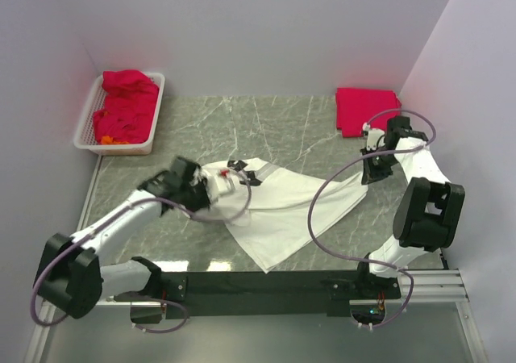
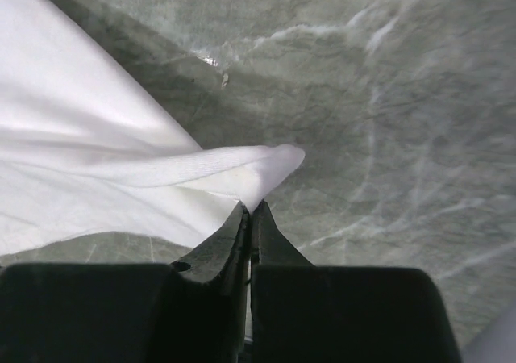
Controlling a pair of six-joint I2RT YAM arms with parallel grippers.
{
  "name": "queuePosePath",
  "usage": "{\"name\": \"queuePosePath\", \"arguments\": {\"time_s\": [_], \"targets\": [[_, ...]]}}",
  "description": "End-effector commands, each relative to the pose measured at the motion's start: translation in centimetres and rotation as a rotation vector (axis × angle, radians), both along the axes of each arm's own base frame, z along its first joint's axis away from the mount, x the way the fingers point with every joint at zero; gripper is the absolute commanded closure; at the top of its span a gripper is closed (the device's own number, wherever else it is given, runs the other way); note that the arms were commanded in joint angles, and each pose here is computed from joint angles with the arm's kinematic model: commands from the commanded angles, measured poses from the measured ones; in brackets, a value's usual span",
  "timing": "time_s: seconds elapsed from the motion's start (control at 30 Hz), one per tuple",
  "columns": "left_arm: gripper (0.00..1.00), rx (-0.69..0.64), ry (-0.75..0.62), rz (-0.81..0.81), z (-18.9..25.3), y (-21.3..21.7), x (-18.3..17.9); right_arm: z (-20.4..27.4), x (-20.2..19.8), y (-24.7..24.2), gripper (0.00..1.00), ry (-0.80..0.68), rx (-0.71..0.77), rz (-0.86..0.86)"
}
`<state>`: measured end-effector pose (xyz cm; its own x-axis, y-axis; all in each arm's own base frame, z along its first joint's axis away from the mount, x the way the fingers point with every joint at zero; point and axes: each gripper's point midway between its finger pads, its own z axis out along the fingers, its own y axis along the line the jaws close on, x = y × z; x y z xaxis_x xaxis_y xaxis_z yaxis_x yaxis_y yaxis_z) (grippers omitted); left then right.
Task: Fold and stack the t-shirts
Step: Move the tshirt to the center of the board, then flatten the tshirt out
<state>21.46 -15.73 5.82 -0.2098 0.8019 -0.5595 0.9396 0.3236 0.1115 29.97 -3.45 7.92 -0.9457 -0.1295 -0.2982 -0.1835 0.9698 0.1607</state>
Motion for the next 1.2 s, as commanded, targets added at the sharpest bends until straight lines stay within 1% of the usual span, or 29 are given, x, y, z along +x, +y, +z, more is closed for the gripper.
{"name": "queuePosePath", "arguments": {"time_s": [0.0, 0.1, 0.13, 0.17, 0.2, 0.23, 0.27, 0.3, 0.33, 0.37, 0.4, 0.47, 0.5, 0.53, 0.67, 0.73, 0.77, 0.83, 0.9, 0.93, 0.97, 1.0, 1.03, 1.07, 1.1, 1.13, 1.17], "targets": [[0.99, -0.187, -0.201, 0.062, 11.5, 0.4, 5.0, 5.6, 2.4, -1.3, 1.00, -0.180, -0.088, 0.020], [0.99, -0.259, -0.262, 0.141, 15.9, 1.9, 7.5, 8.8, 4.0, -1.5, 1.00, -0.266, -0.102, 0.018], [0.99, -0.298, -0.306, 0.174, 18.4, 2.1, 8.7, 10.6, 4.8, -1.6, 1.00, -0.318, -0.106, 0.019], [0.99, -0.318, -0.314, 0.199, 19.2, 2.4, 9.5, 11.6, 5.2, -1.6, 1.00, -0.343, -0.109, 0.020], [0.99, -0.347, -0.362, 0.239, 20.9, 3.4, 10.9, 12.5, 5.5, -1.5, 1.00, -0.366, -0.113, 0.024], [0.99, -0.376, -0.408, 0.257, 23.0, 3.7, 11.9, 14.6, 6.3, -1.7, 1.00, -0.418, -0.127, 0.026], [0.99, -0.402, -0.414, 0.291, 23.8, 4.0, 12.9, 15.5, 6.6, -1.7, 1.00, -0.434, -0.136, 0.029], [0.99, -0.422, -0.456, 0.326, 25.2, 5.0, 14.0, 16.4, 6.9, -1.8, 1.00, -0.457, -0.148, 0.034], [0.99, -0.464, -0.492, 0.351, 27.7, 5.3, 14.7, 18.2, 7.4, -1.9, 1.00, -0.502, -0.164, 0.035], [0.99, -0.482, -0.503, 0.366, 28.5, 5.7, 15.4, 19.2, 7.6, -2.0, 1.00, -0.525, -0.180, 0.042], [0.99, -0.511, -0.566, 0.382, 31.4, 6.6, 16.0, 20.0, 7.7, -2.0, 1.00, -0.545, -0.187, 0.046], [0.99, -0.565, -0.579, 0.409, 33.5, 7.1, 16.6, 22.7, 8.0, -2.1, 1.00, -0.611, -0.210, 0.051], [0.99, -0.583, -0.623, 0.424, 35.6, 7.9, 16.8, 23.9, 8.0, -2.1, 1.00, -0.639, -0.219, 0.053], [0.99, -0.610, -0.636, 0.423, 36.7, 7.9, 16.8, 25.6, 7.9, -1.9, 1.00, -0.677, -0.228, 0.057], [0.99, -0.667, -0.745, 0.434, 41.6, 8.5, 15.4, 30.3, 6.9, -1.2, 1.00, -0.810, -0.262, 0.069], [0.99, -0.691, -0.788, 0.454, 43.3, 8.9, 14.5, 32.9, 5.8, -0.8, 1.00, -0.889, -0.282, 0.075], [0.99, -0.702, -0.841, 0.465, 44.8, 9.2, 13.5, 33.6, 5.3, -0.7, 1.00, -0.914, -0.296, 0.083], [0.99, -0.721, -0.882, 0.489, 46.2, 9.7, 12.5, 35.6, 3.7, -0.3, 1.00, -0.979, -0.319, 0.090], [0.99, -0.748, -0.929, 0.512, 47.9, 10.1, 10.5, 36.9, 2.5, -0.2, 1.00, -1.031, -0.346, 0.098], [0.99, -0.758, -0.943, 0.525, 48.4, 10.3, 9.8, 37.8, 1.1, 0.0, 1.00, -1.066, -0.361, 0.099], [0.99, -0.774, -0.978, 0.523, 49.4, 10.3, 8.0, 38.4, 0.4, 0.0, 1.00, -1.093, -0.376, 0.099], [0.99, -0.777, -0.999, 0.545, 49.8, 10.6, 7.3, 39.7, -1.3, 0.2, 1.00, -1.142, -0.392, 0.099], [0.99, -0.786, -1.015, 0.554, 50.3, 10.7, 6.4, 39.7, -1.9, 0.3, 1.00, -1.157, -0.398, 0.097], [0.99, -0.799, -1.058, 0.550, 51.3, 10.8, 4.3, 40.2, -2.7, 0.3, 1.00, -1.180, -0.413, 0.097], [0.99, -0.801, -1.088, 0.585, 51.7, 11.4, 3.5, 41.3, -4.6, 0.5, 1.00, -1.228, -0.426, 0.091], [0.99, -0.809, -1.111, 0.595, 52.2, 11.6, 2.5, 41.5, -5.3, 0.6, 1.00, -1.248, -0.432, 0.087], [0.99, -0.817, -1.158, 0.590, 53.1, 11.7, 0.5, 42.0, -6.2, 0.7, 1.00, -1.272, -0.437, 0.083]]}}
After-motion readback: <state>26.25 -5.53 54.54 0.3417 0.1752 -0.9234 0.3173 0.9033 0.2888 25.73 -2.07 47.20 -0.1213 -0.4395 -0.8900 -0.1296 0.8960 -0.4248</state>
